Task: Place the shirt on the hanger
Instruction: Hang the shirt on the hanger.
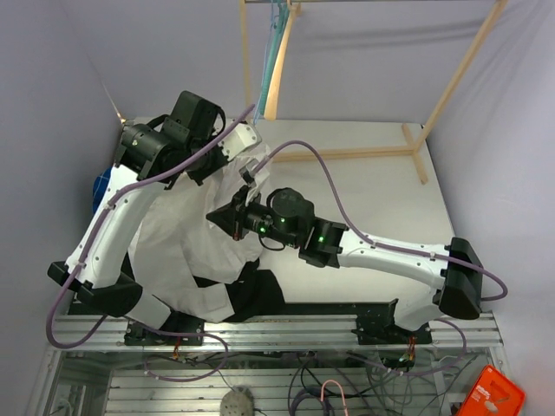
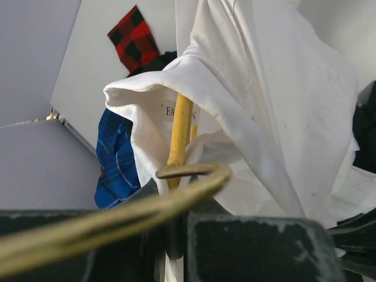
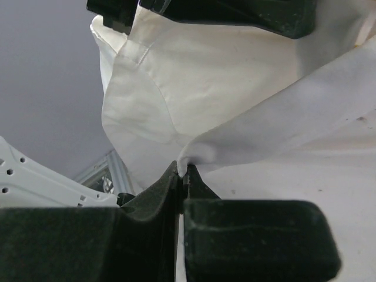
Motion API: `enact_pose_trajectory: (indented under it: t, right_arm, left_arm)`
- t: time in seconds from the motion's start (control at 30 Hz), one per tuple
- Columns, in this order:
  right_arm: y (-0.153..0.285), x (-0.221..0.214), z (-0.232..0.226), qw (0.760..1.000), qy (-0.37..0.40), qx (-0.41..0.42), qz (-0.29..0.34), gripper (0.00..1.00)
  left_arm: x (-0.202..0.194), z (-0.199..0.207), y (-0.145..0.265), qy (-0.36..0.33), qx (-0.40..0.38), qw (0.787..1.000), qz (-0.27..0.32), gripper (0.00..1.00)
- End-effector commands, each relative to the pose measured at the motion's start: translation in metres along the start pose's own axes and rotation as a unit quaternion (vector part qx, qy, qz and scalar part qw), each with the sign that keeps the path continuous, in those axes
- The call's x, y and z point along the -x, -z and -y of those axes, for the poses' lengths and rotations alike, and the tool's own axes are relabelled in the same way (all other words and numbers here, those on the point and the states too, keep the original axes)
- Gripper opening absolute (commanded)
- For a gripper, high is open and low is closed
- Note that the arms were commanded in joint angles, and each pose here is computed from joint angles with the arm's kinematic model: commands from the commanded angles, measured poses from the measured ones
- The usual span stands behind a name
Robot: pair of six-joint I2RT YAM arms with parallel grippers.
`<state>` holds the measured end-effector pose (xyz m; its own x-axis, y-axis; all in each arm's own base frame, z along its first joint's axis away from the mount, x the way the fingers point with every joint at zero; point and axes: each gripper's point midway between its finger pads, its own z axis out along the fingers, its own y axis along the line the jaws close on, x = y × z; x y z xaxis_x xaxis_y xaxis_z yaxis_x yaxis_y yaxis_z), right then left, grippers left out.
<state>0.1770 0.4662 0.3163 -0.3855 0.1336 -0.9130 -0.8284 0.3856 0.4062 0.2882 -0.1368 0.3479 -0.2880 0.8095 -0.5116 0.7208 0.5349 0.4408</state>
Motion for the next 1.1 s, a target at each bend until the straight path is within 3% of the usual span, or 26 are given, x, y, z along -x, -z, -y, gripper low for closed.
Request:
enact_pose_trajectory:
  t: [0.0, 0.17, 0.3, 0.47, 0.63, 0.87, 0.97, 1.0, 1.03, 1.07]
  right_arm:
    - [0.014, 0.018, -0.058, 0.996, 0.015, 0.081, 0.033, 0.0]
    - [0.033, 0.049, -0.069, 0.993, 0.035, 0.087, 0.069, 0.0]
    - [0.026, 0.047, -0.094, 0.992, 0.049, 0.101, 0.061, 0.0]
    - [0.023, 0.048, -0.116, 0.988, 0.044, 0.127, 0.075, 0.0]
    - [0.02, 0.057, -0.134, 0.985, 0.057, 0.141, 0.085, 0.0]
    - [0.029, 0.112, -0.139, 0.98, 0.099, 0.109, 0.13, 0.0]
    - [0.037, 0.13, -0.138, 0.979, 0.111, 0.097, 0.141, 0.0]
    - [0.038, 0.132, -0.138, 0.979, 0.114, 0.094, 0.139, 0.05]
    - [0.039, 0.129, -0.135, 0.98, 0.118, 0.088, 0.131, 0.16]
    - [0.04, 0.124, -0.131, 0.982, 0.123, 0.082, 0.119, 0.35]
  left_arm:
    - [0.07, -0.025, 0.015, 0.03, 0.024, 0.989, 0.145, 0.07]
    - [0.098, -0.015, 0.017, 0.013, -0.026, 0.982, 0.188, 0.07]
    - [0.115, 0.019, 0.011, 0.0, -0.131, 0.97, 0.207, 0.07]
    - [0.123, 0.067, 0.034, -0.047, -0.232, 0.933, 0.269, 0.07]
    - [0.143, 0.079, 0.063, -0.064, -0.26, 0.9, 0.343, 0.07]
    - [0.135, 0.103, 0.074, -0.126, -0.339, 0.869, 0.338, 0.07]
    - [0.12, 0.103, 0.073, -0.144, -0.328, 0.876, 0.324, 0.07]
    - [0.115, 0.1, 0.072, -0.149, -0.316, 0.882, 0.317, 0.07]
    - [0.112, 0.098, 0.073, -0.153, -0.307, 0.884, 0.316, 0.07]
    - [0.108, 0.095, 0.076, -0.156, -0.3, 0.886, 0.317, 0.07]
